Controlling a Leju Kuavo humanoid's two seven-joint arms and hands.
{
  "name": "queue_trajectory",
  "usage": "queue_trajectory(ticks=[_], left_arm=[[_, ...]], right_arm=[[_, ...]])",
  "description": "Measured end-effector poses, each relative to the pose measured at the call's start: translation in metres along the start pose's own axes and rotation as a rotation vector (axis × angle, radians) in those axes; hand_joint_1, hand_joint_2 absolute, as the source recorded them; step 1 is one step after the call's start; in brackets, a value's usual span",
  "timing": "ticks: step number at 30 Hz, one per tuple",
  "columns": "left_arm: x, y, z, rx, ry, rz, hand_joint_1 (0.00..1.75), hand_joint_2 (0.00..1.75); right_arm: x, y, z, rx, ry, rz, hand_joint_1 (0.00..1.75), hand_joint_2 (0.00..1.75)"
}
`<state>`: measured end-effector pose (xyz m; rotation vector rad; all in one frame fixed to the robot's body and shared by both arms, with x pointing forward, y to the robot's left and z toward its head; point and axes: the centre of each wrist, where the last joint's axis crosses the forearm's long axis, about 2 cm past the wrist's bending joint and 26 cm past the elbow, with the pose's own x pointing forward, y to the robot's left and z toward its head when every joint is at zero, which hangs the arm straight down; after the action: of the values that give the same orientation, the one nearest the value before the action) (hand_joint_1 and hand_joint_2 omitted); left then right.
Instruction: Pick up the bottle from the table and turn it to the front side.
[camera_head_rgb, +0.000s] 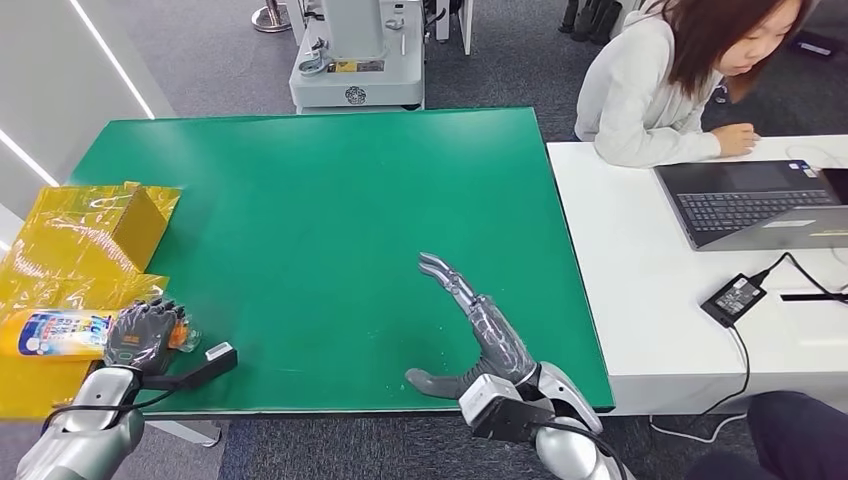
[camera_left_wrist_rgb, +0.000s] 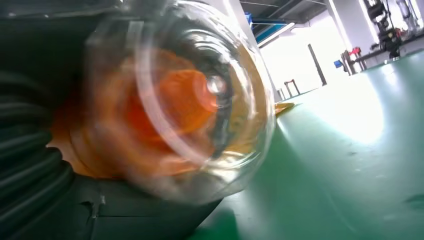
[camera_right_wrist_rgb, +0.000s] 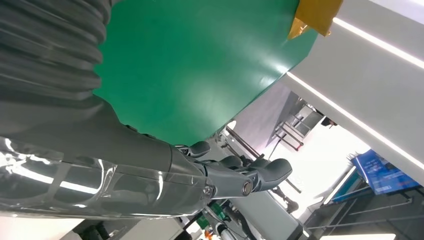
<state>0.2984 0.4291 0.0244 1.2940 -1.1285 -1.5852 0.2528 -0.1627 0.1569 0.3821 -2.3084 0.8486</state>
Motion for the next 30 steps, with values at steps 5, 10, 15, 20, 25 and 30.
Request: queue_trajectory(ticks=[5, 10, 15, 20, 25, 30], left_arm=[[0.008, -0.002, 0.003, 0.018, 0.022, 0.037, 0.31, 1.75], [0.012, -0.002, 0.003, 0.029, 0.043, 0.078, 0.0, 1.75], [0.013, -0.002, 0.003, 0.035, 0.088, 0.122, 0.0, 1.75], [0.013, -0.002, 0.002, 0.043, 0.1, 0.148, 0.0, 1.75], [0.014, -0.001, 0.002, 0.047, 0.094, 0.156, 0.0, 1.75], [0.021, 0.0, -0.001, 0.067, 0.085, 0.227, 0.0, 1.75]], right_arm=[[-0.002, 0.004, 0.003, 0.004, 0.01, -0.008, 0.0, 1.75], [-0.003, 0.005, 0.004, 0.006, 0.016, -0.012, 0.0, 1.75], [-0.004, 0.006, 0.006, 0.01, 0.023, -0.014, 0.0, 1.75], [-0.006, 0.007, 0.007, 0.009, 0.028, -0.021, 0.0, 1.75], [-0.008, 0.008, 0.009, 0.007, 0.037, -0.029, 0.0, 1.75], [-0.01, 0.009, 0.01, 0.005, 0.052, -0.034, 0.0, 1.75]])
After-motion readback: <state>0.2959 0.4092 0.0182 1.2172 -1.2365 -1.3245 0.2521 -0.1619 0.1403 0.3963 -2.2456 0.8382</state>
